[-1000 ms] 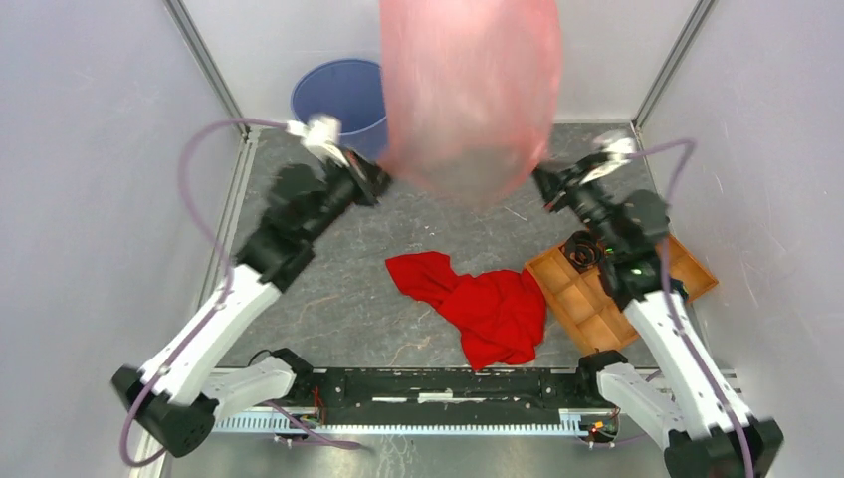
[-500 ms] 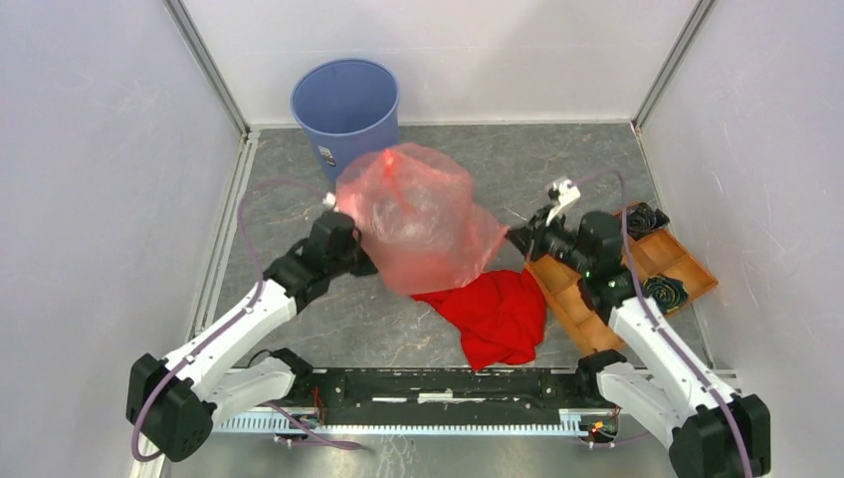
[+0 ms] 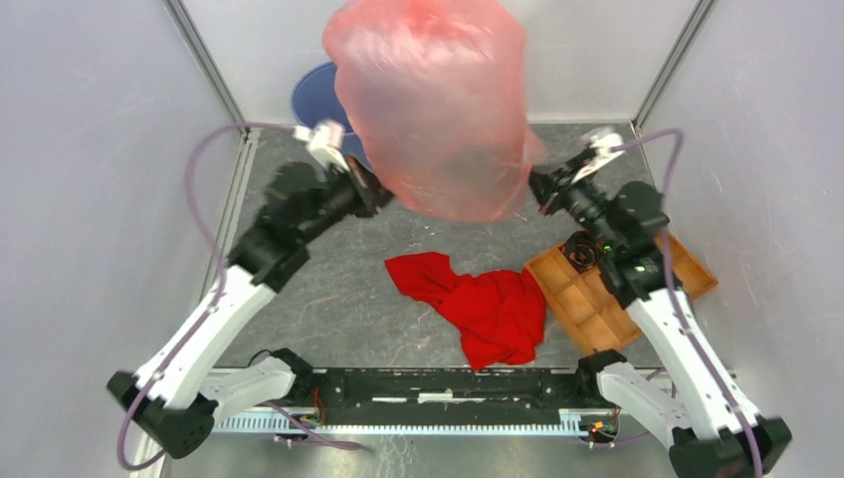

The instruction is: Put the trash bags into the trash bin

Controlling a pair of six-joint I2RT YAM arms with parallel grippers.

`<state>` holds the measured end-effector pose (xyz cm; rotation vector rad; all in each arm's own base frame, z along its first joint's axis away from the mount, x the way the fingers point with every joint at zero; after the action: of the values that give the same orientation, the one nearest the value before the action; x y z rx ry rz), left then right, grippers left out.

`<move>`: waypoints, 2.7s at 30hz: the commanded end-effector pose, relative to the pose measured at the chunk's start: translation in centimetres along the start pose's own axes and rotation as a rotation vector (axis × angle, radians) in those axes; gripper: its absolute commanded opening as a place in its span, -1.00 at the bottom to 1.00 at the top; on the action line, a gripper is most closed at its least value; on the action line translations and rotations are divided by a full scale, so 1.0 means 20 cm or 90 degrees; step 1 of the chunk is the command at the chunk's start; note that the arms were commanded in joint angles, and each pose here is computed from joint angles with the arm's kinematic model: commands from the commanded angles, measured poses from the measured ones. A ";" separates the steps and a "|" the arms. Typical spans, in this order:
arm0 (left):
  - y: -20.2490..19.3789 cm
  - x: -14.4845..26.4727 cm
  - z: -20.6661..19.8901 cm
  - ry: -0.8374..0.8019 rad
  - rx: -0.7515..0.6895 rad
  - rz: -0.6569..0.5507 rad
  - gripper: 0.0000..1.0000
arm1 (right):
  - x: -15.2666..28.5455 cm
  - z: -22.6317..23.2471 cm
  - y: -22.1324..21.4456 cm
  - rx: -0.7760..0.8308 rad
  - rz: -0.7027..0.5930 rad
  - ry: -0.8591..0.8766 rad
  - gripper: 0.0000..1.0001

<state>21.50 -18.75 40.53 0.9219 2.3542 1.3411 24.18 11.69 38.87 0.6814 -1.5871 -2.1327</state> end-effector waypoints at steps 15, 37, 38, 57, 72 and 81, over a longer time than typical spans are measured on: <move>-0.46 0.26 0.11 -0.043 0.045 0.229 -0.96 | 0.10 0.11 -0.39 -0.129 0.221 0.110 -0.99; 0.06 0.01 -0.23 -0.196 -0.040 0.137 -0.96 | -0.15 0.31 -0.08 0.021 0.113 0.267 -0.90; 0.06 -0.01 -0.23 -0.202 -0.038 0.138 -0.96 | -0.18 0.35 -0.08 0.019 0.122 0.285 -0.87; -0.04 -0.17 -0.16 -0.166 0.033 0.167 -0.96 | -0.18 0.51 -0.21 -0.292 0.099 0.314 0.96; -0.10 -0.27 -0.15 -0.190 0.075 0.191 -0.96 | -0.24 0.62 -0.22 -0.294 0.054 0.178 0.96; -0.09 -0.24 -0.17 -0.194 0.066 0.198 -0.96 | -0.33 0.59 -0.33 -0.216 0.028 0.102 0.14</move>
<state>23.51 -24.86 38.90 1.4775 2.1620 1.1256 21.02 26.58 35.31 0.6280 -1.0192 -2.0868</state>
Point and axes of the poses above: each gripper's point midway between its finger pads, its own x axis back along the fingers, its own z axis along the line the jaws close on, y = z × x, the point moved 7 cm from there along x, back along the fingers, and after that the axes turned 7 degrees about -x, right-handed, at the moved point
